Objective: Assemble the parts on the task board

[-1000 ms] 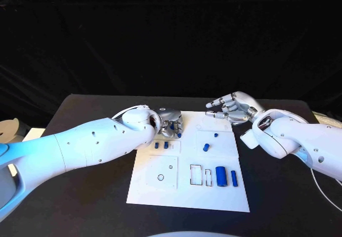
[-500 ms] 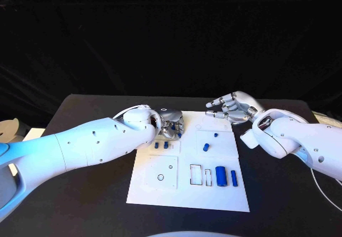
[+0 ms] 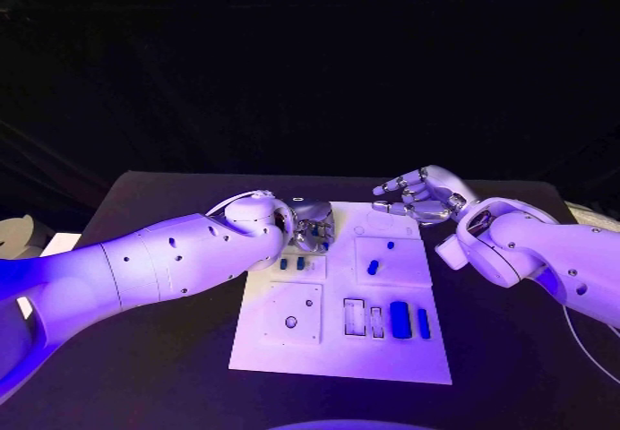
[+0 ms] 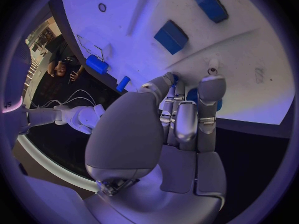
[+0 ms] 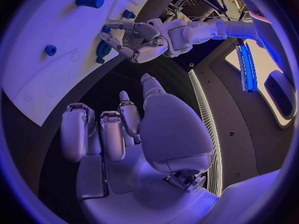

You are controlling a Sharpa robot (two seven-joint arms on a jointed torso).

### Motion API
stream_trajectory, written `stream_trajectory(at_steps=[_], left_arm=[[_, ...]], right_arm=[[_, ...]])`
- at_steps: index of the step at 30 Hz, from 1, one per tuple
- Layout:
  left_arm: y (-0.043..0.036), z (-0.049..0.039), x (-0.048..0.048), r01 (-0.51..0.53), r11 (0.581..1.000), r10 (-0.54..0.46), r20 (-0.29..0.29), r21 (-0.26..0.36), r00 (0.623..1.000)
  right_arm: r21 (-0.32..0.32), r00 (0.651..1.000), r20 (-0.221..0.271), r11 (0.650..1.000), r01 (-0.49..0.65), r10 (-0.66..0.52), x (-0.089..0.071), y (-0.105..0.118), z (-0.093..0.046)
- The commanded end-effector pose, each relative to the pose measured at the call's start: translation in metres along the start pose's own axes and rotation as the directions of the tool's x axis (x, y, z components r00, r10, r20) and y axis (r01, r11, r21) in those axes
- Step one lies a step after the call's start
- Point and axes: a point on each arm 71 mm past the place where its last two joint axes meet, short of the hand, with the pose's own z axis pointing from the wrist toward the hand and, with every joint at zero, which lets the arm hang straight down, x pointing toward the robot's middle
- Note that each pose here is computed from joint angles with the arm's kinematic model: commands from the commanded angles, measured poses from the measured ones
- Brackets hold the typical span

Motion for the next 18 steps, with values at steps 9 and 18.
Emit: stream_trajectory(at_steps=[9,18], left_arm=[[0.0015,0.0028,0.0063,-0.016,0.999,0.014,-0.052,-0.043,0.999],[-0.001,0.0019,0.0024,0.008,1.0,-0.008,0.001,-0.029,1.0]], right_arm=[[-0.013,1.0,-0.007,1.0,0.007,-0.007,0.0013,0.0013,0.0],[-0.014,1.0,-0.008,1.0,0.006,-0.006,0.0018,0.0016,0.0003]])
